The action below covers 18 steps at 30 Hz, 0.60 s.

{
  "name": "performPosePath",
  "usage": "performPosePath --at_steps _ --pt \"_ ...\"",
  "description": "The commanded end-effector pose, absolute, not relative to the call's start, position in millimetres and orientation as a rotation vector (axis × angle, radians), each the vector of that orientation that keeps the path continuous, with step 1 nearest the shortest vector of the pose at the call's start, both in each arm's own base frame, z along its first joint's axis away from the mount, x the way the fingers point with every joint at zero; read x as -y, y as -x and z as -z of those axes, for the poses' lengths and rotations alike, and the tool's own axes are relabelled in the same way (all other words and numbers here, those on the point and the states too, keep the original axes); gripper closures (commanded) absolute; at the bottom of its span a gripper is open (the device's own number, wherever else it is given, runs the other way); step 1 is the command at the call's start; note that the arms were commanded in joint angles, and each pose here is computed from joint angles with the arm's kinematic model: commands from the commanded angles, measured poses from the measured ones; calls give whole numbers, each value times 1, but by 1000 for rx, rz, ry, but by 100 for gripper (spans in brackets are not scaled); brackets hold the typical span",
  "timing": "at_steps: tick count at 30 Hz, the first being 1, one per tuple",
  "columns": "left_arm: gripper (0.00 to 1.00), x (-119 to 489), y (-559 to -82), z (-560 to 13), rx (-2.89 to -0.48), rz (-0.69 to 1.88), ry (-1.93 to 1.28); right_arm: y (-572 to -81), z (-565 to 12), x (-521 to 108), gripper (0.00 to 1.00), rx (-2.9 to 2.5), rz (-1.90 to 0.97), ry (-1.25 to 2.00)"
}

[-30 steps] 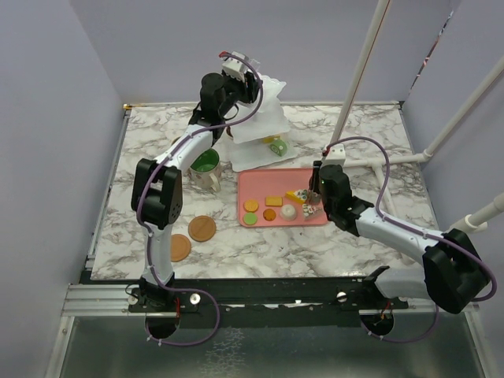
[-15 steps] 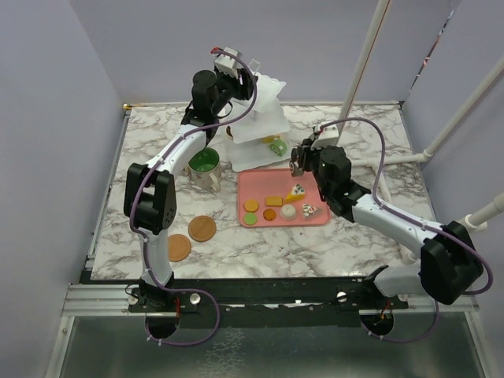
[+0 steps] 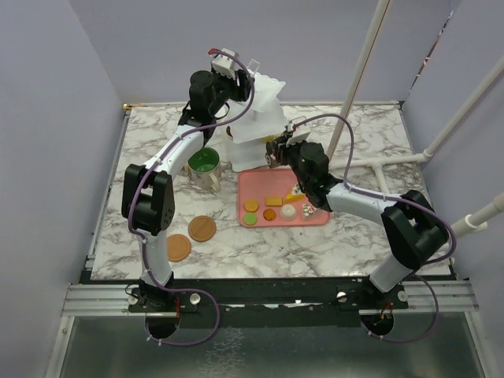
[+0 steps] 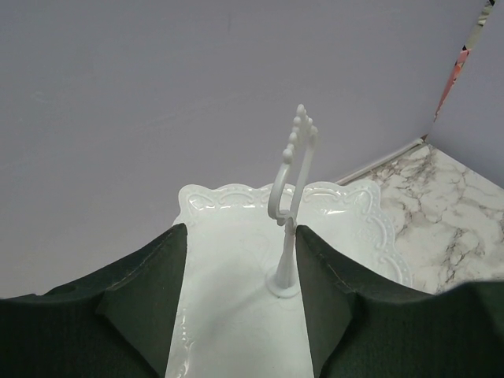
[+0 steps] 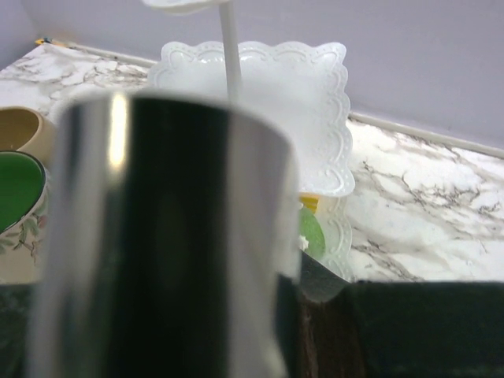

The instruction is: Serve the afternoon tea

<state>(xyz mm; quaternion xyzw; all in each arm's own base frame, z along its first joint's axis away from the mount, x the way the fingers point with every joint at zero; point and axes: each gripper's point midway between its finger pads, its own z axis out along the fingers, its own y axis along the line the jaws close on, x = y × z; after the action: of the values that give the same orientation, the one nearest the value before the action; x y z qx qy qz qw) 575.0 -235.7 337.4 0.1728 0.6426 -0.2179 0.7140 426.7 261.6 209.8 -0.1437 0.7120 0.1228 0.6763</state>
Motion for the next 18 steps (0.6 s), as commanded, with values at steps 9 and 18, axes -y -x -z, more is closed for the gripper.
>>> performPosePath --at_steps 9,18 --pt "41 220 -567 -353 -1408 450 -384 -458 -225 -287 83 -1381 -284 322" --pt "41 219 -565 -351 -1413 459 -390 -469 -214 -293 83 -1342 -288 294"
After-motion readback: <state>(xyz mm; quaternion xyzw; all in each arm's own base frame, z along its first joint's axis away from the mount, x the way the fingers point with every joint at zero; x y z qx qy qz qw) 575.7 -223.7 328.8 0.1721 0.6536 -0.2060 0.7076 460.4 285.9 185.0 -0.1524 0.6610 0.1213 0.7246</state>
